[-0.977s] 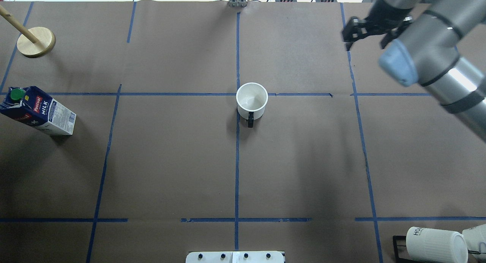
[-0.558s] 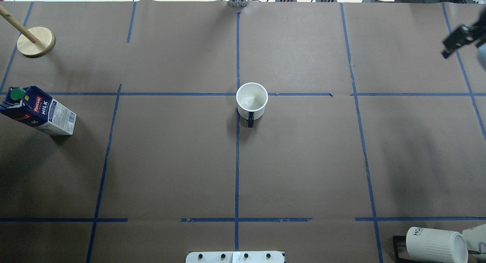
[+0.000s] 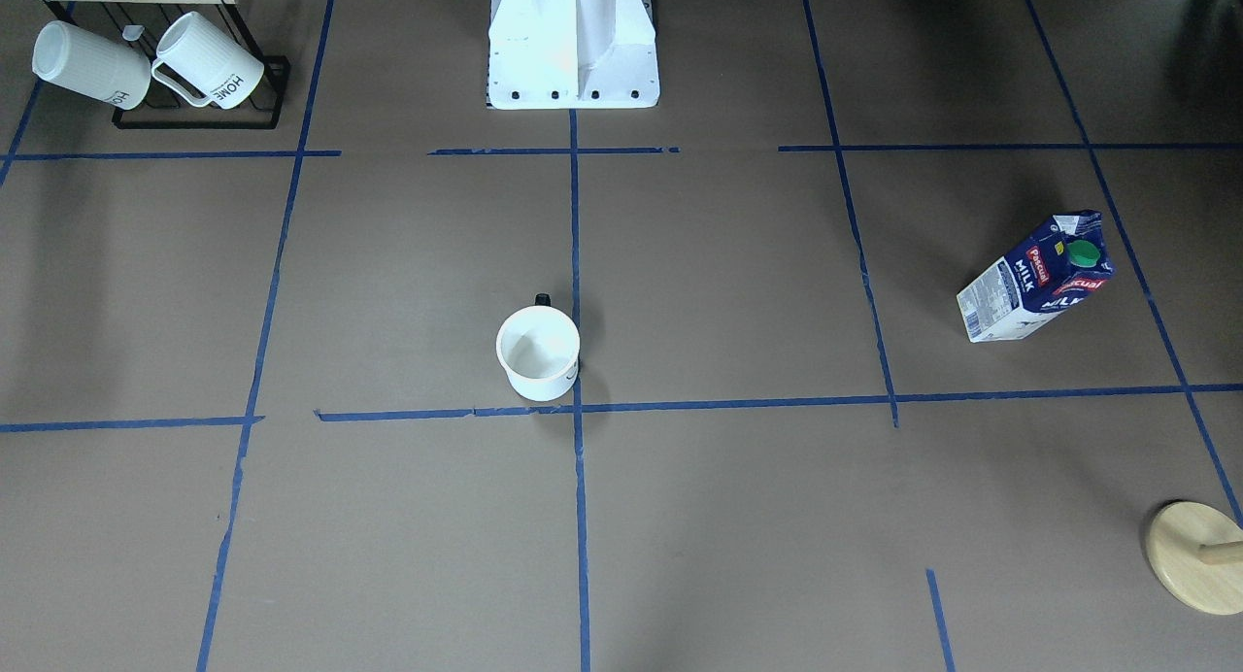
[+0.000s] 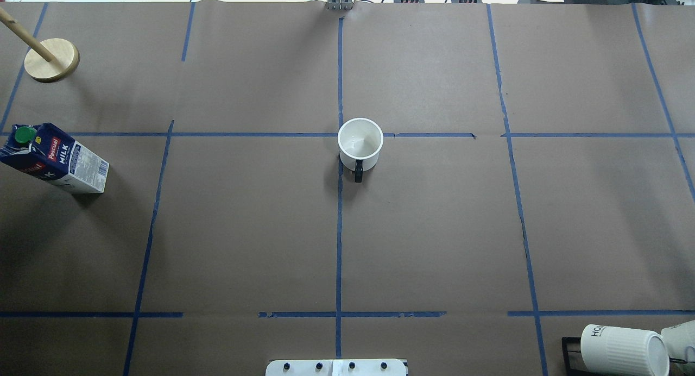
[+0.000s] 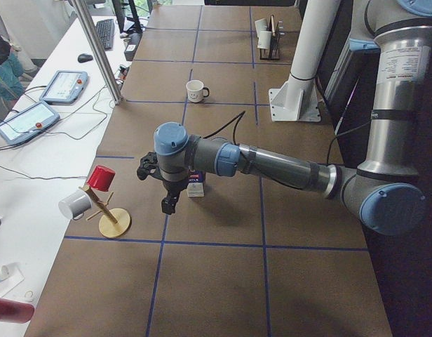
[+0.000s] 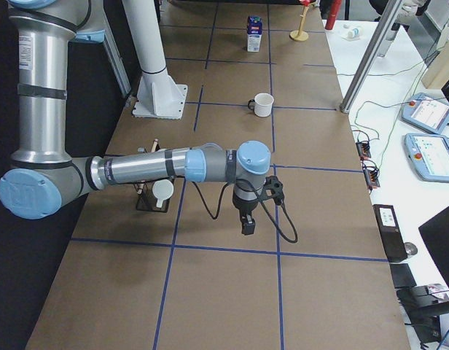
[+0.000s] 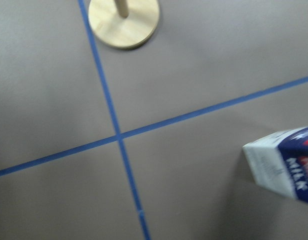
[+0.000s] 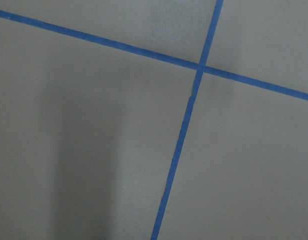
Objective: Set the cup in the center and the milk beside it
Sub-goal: 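Lower the left gripper onto the milk carton and grasp its top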
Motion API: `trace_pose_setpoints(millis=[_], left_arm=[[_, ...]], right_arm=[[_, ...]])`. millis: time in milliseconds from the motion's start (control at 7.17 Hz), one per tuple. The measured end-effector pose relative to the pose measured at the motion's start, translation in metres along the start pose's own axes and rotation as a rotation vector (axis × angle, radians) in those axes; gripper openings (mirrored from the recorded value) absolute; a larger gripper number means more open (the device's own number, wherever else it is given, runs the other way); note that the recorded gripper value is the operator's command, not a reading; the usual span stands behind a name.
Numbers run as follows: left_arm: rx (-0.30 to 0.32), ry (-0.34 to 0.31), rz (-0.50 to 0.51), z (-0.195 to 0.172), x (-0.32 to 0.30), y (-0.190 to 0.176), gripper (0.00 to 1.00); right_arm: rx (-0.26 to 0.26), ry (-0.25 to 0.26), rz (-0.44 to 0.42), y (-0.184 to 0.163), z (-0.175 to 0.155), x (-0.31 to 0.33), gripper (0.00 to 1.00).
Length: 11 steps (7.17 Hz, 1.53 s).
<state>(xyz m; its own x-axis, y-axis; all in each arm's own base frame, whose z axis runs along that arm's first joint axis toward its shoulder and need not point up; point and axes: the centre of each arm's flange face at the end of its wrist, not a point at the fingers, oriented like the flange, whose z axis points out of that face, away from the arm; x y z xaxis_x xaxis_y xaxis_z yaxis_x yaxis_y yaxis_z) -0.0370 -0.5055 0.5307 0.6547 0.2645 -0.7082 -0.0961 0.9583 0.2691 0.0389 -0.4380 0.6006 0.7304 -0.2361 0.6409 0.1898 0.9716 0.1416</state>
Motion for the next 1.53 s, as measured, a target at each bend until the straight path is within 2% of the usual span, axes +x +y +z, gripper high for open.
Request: trace_pose_setpoints(millis=[279,698,977,1395,1535], left_arm=[[0.009,0.031,-0.107,0.003,0.056,-0.013,1.0],[-0.01,0.03,-0.222,0.041,0.124,-0.02,1.0],[-0.019,0.012,-0.254,0.065,0.146,-0.02,1.0],[-0.075,0.003,-0.268,0.099,0.159,-0.017,1.0],[-0.09,-0.009,-0.266,0.111,0.16,-0.016,0.92]], right_arm=[[0.032,0.003,0.05,0.009,0.001,0.0,1.0],[0.038,0.003,0.062,0.011,0.002,0.002,1.0],[0.038,0.002,0.063,0.012,0.002,0.002,1.0],[0.038,0.002,0.061,0.012,0.002,0.002,1.0],[0.038,0.002,0.061,0.012,0.002,0.002,1.0]])
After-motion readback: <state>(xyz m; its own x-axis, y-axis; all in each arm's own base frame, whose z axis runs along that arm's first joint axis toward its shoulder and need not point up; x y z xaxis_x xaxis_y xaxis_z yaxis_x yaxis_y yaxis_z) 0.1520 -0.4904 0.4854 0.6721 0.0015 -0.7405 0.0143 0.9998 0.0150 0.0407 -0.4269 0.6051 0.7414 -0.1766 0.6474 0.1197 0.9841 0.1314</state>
